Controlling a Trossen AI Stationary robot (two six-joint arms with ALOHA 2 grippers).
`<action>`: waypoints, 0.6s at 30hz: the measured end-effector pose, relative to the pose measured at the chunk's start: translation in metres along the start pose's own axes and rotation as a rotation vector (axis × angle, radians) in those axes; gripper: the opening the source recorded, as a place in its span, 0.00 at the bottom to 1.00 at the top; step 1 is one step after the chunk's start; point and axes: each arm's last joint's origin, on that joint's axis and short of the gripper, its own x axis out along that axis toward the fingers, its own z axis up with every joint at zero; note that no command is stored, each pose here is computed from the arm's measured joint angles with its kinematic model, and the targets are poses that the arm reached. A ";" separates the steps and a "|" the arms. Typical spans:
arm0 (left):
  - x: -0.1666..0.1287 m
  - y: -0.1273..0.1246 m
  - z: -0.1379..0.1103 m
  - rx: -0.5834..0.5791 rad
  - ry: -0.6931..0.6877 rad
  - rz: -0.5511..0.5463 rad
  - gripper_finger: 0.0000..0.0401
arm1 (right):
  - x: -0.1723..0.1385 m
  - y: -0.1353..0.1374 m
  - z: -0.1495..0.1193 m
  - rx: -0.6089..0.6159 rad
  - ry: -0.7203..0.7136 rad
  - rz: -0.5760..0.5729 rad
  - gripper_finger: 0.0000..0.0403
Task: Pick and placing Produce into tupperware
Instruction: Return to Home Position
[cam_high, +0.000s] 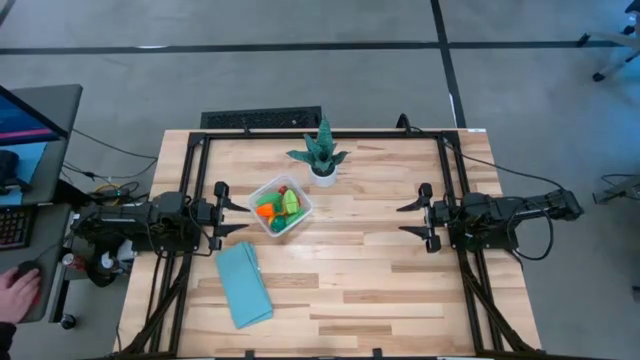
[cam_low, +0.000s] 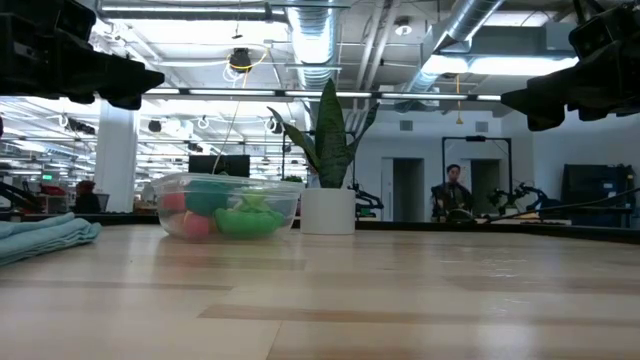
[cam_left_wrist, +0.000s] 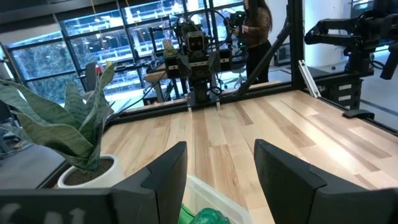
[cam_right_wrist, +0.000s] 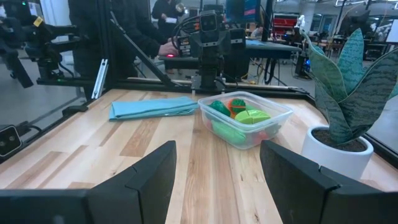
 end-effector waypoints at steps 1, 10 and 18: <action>0.000 0.000 0.000 0.003 0.001 0.000 0.44 | 0.000 0.000 0.000 0.000 0.000 0.000 0.56; 0.000 0.000 0.000 0.002 0.000 0.000 0.44 | 0.000 0.000 0.000 0.000 0.000 0.000 0.56; 0.000 0.000 0.000 0.004 0.000 0.000 0.44 | 0.000 0.000 0.000 0.000 0.000 0.000 0.56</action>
